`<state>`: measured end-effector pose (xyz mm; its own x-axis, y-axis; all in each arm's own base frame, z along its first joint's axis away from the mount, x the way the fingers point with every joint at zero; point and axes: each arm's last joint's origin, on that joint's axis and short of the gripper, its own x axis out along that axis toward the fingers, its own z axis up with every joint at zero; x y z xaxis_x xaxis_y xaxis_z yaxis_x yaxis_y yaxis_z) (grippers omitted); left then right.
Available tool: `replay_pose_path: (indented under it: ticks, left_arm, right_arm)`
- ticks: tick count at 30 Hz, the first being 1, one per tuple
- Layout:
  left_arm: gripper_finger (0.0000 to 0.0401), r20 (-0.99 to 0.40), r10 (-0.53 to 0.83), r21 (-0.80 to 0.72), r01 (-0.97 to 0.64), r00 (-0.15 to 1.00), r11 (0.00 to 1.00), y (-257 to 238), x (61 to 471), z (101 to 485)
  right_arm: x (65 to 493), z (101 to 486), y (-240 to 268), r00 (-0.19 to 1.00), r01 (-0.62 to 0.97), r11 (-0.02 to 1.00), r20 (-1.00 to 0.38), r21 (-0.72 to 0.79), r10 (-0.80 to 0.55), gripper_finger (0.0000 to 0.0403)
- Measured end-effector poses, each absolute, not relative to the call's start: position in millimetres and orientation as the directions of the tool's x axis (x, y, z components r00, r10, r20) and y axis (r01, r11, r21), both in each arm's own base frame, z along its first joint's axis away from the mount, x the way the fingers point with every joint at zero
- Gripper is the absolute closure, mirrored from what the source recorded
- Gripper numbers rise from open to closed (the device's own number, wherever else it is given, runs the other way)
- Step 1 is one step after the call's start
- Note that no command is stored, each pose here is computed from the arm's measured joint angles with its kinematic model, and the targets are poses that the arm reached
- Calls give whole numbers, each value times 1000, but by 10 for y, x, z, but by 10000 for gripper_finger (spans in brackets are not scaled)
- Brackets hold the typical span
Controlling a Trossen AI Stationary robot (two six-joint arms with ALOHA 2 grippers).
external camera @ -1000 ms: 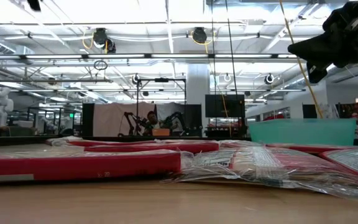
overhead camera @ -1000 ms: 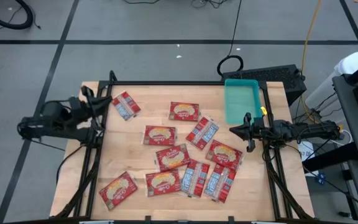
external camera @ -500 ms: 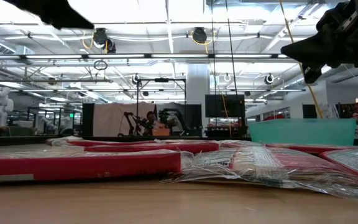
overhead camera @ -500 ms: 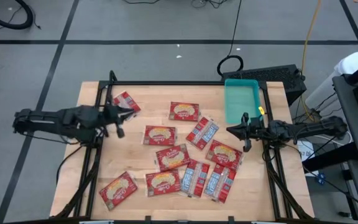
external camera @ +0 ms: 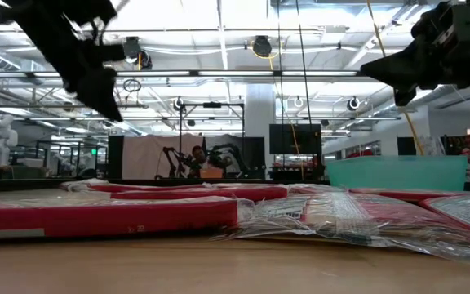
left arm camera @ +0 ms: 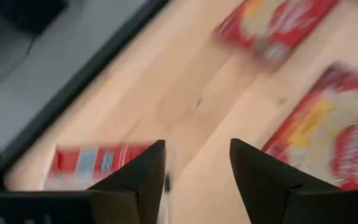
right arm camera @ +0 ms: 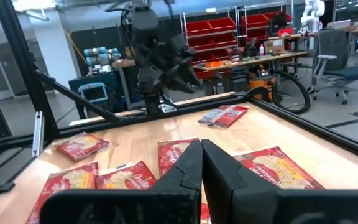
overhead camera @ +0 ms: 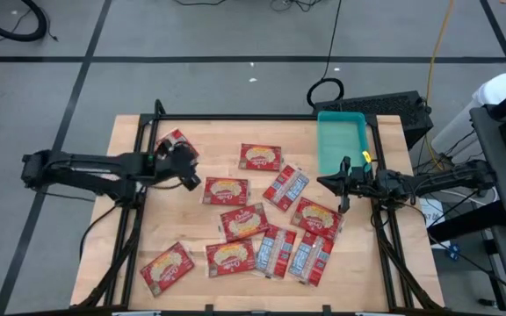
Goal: Sort popcorn bags into baskets
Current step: Put the red popcorn bag into the green bin
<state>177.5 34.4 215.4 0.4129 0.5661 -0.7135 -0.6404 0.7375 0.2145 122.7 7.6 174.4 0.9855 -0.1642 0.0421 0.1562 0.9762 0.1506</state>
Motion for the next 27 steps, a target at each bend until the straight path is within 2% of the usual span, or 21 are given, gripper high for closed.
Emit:
replay_pose_path:
  ticks: [6,14,19,27]
  left_arm:
    - [199,-799,549,273,-665,246,695,470,1933,1830]
    - [198,-847,529,360,-688,42,630,691,1990,1484]
    - [187,-865,501,366,-711,-22,600,844,1969,1377]
    - [131,-879,471,384,-687,-69,617,1011,1965,1250]
  right_arm:
    - [1246,1721,79,987,158,977,21,142,-162,403]
    - [1273,1676,82,987,162,976,-20,148,-161,403]
    - [1280,1668,83,987,163,976,-26,145,-161,403]
    - [1281,1690,83,987,160,976,-5,146,-161,403]
